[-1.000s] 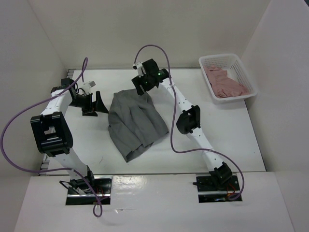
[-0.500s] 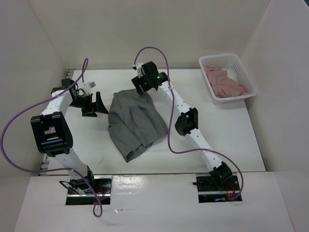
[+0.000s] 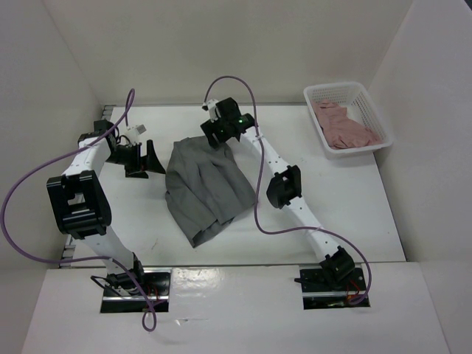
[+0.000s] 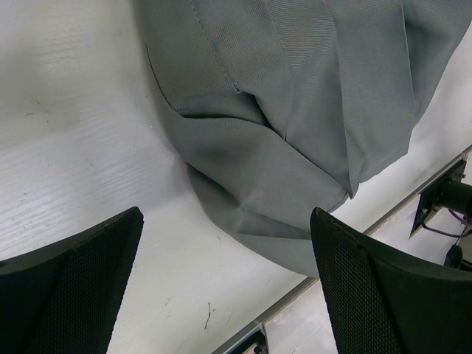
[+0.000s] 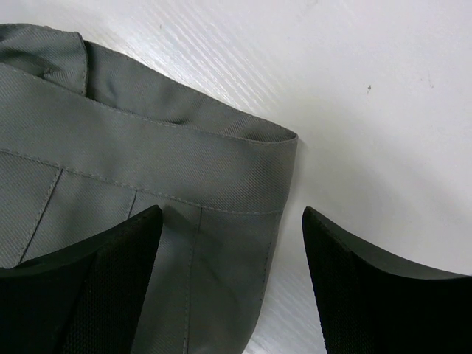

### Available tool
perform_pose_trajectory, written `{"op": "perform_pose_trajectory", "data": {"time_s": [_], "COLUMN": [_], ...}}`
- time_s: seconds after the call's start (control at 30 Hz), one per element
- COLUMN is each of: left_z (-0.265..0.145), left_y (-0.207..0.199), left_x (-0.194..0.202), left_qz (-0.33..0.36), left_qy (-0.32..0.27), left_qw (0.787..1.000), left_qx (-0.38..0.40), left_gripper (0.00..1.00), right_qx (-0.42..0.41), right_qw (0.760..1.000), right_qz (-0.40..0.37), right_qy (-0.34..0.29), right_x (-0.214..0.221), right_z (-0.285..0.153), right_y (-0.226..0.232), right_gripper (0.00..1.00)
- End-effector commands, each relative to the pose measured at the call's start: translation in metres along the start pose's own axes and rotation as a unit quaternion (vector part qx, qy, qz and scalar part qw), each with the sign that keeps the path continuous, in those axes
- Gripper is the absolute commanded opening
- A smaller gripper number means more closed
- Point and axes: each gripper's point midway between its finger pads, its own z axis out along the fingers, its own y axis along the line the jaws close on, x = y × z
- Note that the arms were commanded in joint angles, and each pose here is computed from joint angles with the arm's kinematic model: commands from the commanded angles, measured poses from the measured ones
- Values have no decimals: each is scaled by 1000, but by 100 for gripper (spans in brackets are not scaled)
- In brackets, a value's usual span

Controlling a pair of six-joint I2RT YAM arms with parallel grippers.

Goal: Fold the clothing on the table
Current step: Flatten the skirt out

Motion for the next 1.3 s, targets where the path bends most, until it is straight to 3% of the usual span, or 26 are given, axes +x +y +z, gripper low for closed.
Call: {"op": "perform_pose_trajectory", "data": {"time_s": [0.0,0.23,0.33,0.47,0.57,0.6,0.7,0.83,1.07,1.17,1.2,1.27], "left_z": [-1,1,1,1,1,1,1,1,-6,-8,-7,-8], "left_y": [0,3,3,3,3,3,3,2,-19,-31,-37,-42], "left_x": [-2,-1,-1,-1,-1,-1,-1,-1,-5,-5,-4,-2], "left_qz": [18,15,15,15,15,15,15,15,36,45,44,54], "left_qy": [-7,-3,-3,-3,-3,-3,-3,-4,-23,-29,-27,-28], "left_qw": [1000,1000,1000,1000,1000,1000,1000,1000,998,995,993,991], "left_qx": [6,2,2,2,2,2,2,8,48,85,106,123], "left_gripper": [100,100,100,100,100,100,100,100,100,100,100,100], "right_qx": [1,0,-5,-10,-14,-14,-27,-44,-112,-151,-148,-126], "right_qw": [999,999,999,999,999,999,999,998,982,973,968,971], "right_qz": [-8,-5,-6,-6,-6,-6,1,3,-13,-21,-29,-30], "right_qy": [-39,-36,-41,-42,-43,-43,-38,-51,-151,-174,-199,-201], "right_x": [-18,-10,-13,-13,-13,-13,-13,-41,-143,-161,-177,-182], "right_z": [4,11,11,11,11,11,7,-29,-167,-210,-242,-261], "right_y": [-3,-7,-6,-4,-3,-3,2,11,45,63,65,69], "right_gripper": [81,80,74,59,38,24,0,0,0,0,0,0]}}
